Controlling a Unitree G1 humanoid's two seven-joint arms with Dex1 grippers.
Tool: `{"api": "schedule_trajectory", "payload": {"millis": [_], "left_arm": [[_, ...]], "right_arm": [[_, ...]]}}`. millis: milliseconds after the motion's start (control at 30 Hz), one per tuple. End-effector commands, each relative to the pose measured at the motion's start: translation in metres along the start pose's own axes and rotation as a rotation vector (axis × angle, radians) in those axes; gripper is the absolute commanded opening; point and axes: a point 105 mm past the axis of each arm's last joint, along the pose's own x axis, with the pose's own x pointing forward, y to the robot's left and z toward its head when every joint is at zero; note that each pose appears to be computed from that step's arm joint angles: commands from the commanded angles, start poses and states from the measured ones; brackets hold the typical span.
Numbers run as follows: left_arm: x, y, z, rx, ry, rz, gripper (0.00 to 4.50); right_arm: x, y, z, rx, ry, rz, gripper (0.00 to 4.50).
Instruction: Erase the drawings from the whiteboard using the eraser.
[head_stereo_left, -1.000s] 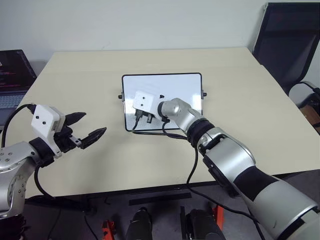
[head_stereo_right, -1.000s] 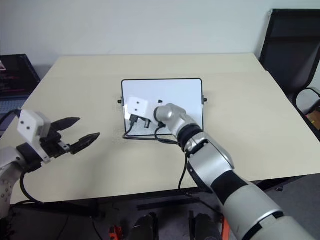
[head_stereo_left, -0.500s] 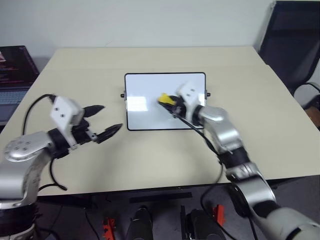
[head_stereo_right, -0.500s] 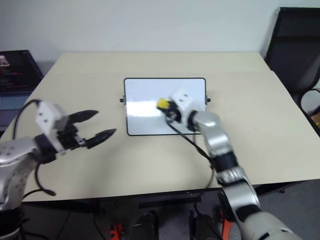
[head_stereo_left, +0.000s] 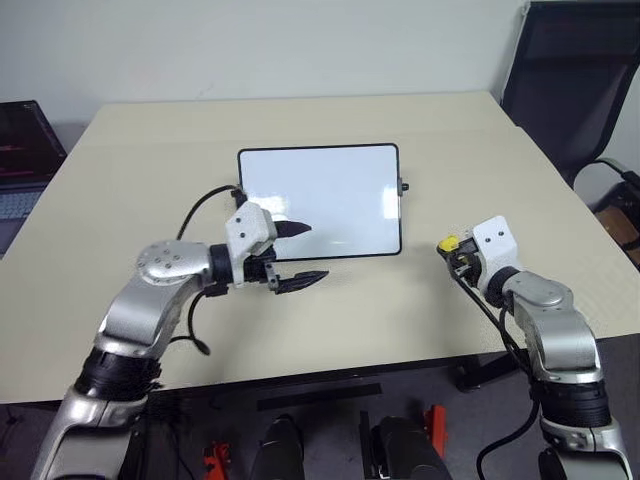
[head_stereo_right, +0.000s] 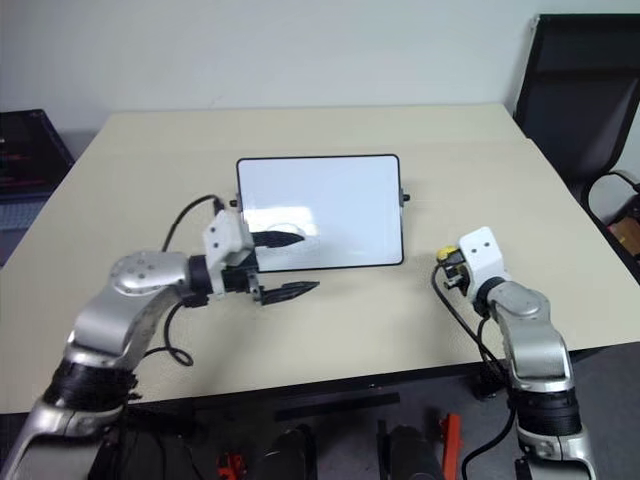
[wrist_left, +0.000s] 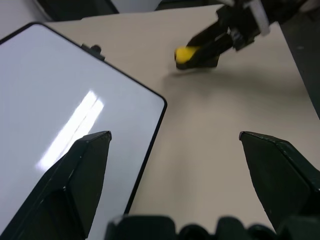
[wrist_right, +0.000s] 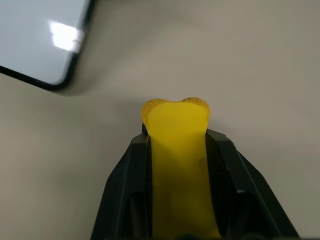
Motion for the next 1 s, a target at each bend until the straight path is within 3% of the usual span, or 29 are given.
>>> {"api": "schedule_trajectory", "payload": {"millis": [33, 333, 667, 800, 900, 1000], "left_arm": [[0.007, -0.002, 0.009, 0.054, -0.034, -0.053, 4.50], [0.015, -0.016, 0.009, 0.071, -0.050, -0.149, 4.50], [-0.003, -0.017, -0.009, 0.033, -0.010, -0.088, 4.50], [-0.017, -0.015, -0.015, -0.006, -0.005, -0.010, 4.50], [-0.041, -0.011, -0.017, -0.072, -0.026, 0.149, 4.50], [-0.061, -0.014, -0.014, -0.158, -0.081, 0.344, 4.50]], "right_arm": [[0.005, -0.012, 0.011, 0.038, -0.046, -0.054, 1.10], [0.014, -0.025, 0.001, 0.105, -0.011, -0.090, 1.10], [0.014, -0.024, 0.004, 0.136, -0.039, -0.083, 4.38], [0.006, -0.027, 0.022, 0.094, -0.122, -0.093, 4.45], [-0.018, -0.010, 0.057, 0.049, -0.304, -0.002, 4.45], [-0.040, 0.011, 0.062, -0.035, -0.396, 0.073, 4.45]]}}
